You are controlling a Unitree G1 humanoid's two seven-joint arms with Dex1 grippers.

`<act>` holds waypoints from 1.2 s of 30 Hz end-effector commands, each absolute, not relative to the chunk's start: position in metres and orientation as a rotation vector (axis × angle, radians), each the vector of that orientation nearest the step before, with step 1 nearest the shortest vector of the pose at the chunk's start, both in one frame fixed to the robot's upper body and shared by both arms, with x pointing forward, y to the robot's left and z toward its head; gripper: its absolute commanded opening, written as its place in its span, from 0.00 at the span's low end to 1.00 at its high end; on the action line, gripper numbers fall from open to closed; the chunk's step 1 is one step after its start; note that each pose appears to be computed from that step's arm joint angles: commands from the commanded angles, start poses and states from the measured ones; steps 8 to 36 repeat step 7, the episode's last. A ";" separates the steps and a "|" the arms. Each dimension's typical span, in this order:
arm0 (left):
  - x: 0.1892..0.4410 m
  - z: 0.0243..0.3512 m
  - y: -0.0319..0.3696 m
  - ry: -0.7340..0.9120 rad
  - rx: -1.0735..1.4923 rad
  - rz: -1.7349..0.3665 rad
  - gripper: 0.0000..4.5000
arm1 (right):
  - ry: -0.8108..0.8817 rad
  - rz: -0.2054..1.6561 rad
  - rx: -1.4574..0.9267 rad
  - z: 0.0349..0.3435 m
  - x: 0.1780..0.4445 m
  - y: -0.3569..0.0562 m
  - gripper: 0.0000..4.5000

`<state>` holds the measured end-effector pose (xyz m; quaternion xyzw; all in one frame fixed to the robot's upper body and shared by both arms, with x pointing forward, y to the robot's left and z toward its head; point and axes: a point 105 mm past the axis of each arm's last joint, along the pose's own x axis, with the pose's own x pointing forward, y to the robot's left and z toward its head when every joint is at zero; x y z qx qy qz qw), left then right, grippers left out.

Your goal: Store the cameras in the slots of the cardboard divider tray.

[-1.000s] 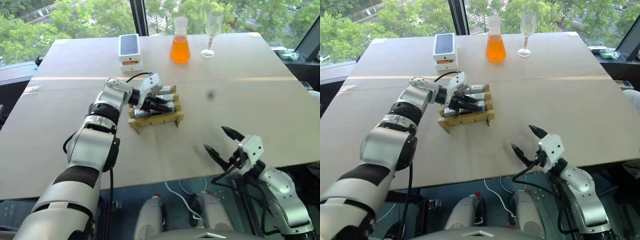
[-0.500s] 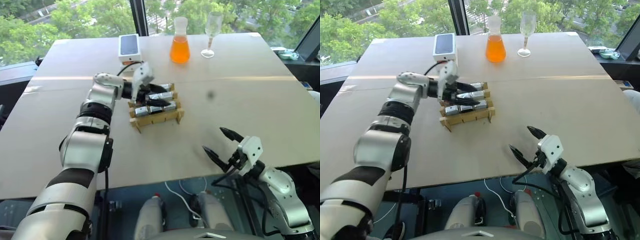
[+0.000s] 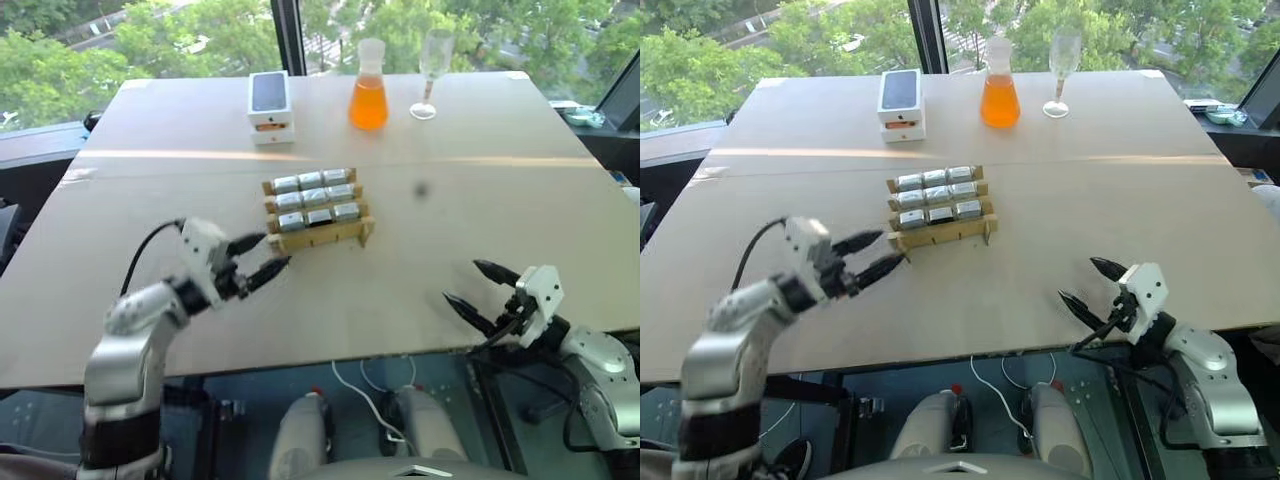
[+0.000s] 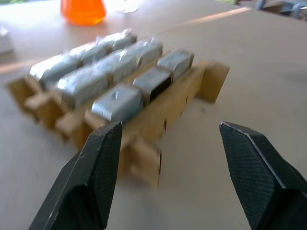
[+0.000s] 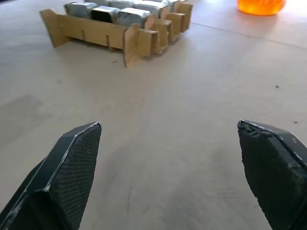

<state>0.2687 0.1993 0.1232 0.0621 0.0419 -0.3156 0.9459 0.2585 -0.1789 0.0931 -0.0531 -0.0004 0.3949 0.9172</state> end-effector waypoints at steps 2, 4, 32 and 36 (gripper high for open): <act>0.245 0.111 0.205 0.071 0.157 -0.558 0.73 | -0.033 0.862 -0.137 0.100 0.263 -0.197 1.00; 0.241 0.106 0.205 0.077 0.148 -0.542 0.73 | -0.030 0.867 -0.146 0.099 0.265 -0.200 1.00; 0.239 0.103 0.206 0.065 0.151 -0.525 0.73 | -0.028 0.891 -0.160 0.098 0.266 -0.201 1.00; 0.239 0.103 0.206 0.065 0.151 -0.525 0.73 | -0.028 0.891 -0.160 0.098 0.266 -0.201 1.00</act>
